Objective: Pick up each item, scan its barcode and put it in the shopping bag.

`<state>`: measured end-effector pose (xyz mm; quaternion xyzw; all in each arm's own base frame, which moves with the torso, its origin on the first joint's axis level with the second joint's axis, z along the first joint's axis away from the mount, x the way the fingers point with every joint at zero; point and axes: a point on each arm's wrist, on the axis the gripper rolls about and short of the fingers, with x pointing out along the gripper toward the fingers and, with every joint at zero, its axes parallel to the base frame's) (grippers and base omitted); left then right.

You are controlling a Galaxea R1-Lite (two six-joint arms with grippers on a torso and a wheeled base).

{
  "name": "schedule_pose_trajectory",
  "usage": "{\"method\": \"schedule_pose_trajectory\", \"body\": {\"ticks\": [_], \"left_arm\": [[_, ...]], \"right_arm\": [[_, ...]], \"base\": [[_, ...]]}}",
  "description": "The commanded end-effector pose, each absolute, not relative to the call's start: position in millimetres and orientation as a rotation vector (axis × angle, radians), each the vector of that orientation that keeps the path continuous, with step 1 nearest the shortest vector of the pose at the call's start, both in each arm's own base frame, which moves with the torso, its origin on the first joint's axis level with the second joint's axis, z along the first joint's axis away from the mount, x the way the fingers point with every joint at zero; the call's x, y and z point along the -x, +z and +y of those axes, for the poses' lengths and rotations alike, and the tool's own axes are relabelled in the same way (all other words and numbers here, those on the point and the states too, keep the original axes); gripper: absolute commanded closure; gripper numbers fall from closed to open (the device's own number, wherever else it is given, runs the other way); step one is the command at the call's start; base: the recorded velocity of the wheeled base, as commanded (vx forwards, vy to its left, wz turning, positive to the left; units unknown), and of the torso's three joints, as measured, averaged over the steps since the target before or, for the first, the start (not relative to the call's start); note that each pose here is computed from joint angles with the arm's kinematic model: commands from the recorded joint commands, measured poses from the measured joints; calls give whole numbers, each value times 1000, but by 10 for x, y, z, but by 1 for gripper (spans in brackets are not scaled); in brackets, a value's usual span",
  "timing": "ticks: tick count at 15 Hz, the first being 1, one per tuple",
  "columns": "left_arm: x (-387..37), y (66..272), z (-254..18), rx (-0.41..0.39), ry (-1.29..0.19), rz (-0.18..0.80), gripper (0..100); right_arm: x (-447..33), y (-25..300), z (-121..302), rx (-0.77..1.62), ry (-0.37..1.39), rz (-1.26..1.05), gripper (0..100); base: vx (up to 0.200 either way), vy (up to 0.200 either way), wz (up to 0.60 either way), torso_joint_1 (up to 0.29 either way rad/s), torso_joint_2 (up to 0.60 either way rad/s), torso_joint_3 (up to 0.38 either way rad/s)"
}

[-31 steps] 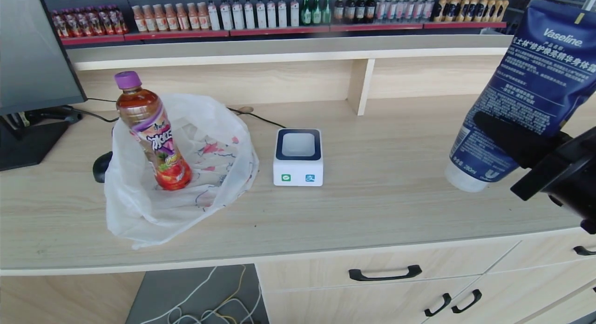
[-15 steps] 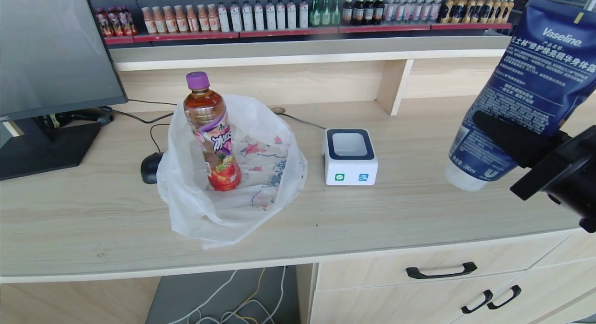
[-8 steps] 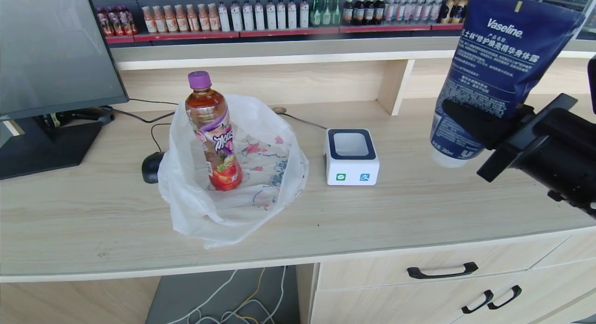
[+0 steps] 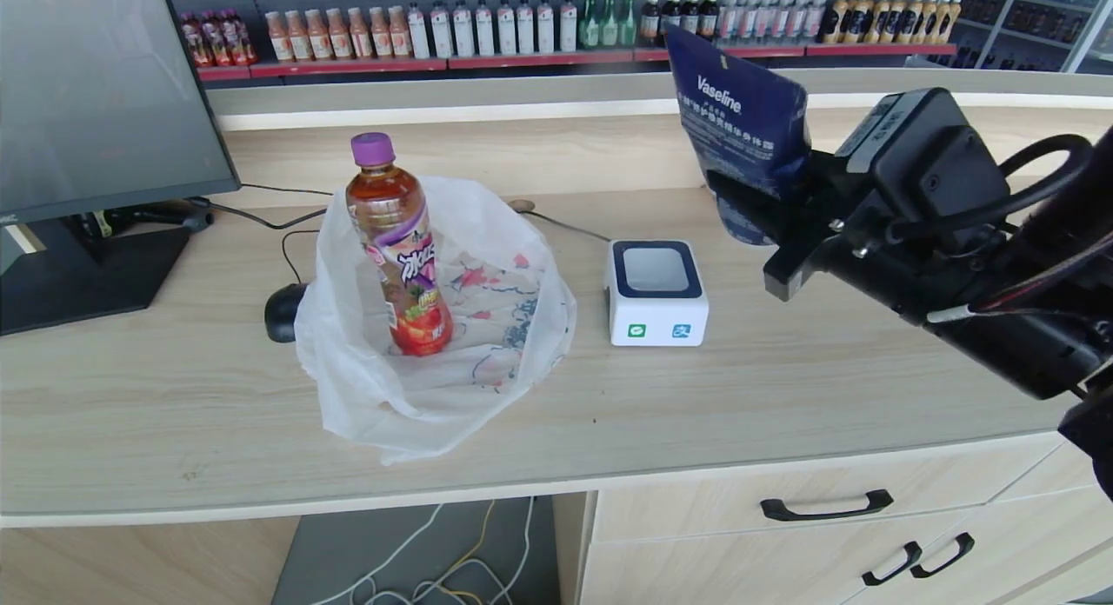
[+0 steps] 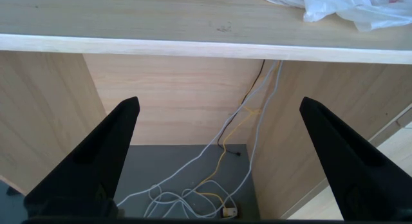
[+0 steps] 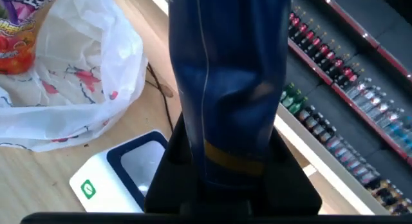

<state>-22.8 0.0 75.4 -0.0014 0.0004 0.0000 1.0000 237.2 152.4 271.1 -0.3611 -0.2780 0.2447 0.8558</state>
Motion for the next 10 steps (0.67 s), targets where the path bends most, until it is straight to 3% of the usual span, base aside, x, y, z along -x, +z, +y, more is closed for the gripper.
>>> {"method": "schedule_pose_trajectory", "body": {"ticks": [1,10], "left_arm": [[228,755,0,3,0,0,0],[228,755,0,3,0,0,0]], "right_arm": [[-2572,2620,1691,866,572,-635,100],[-2916,2419,1572,1225,710,-890,100]], "base": [[0,0,0,0,0,0],[0,0,0,0,0,0]]}}
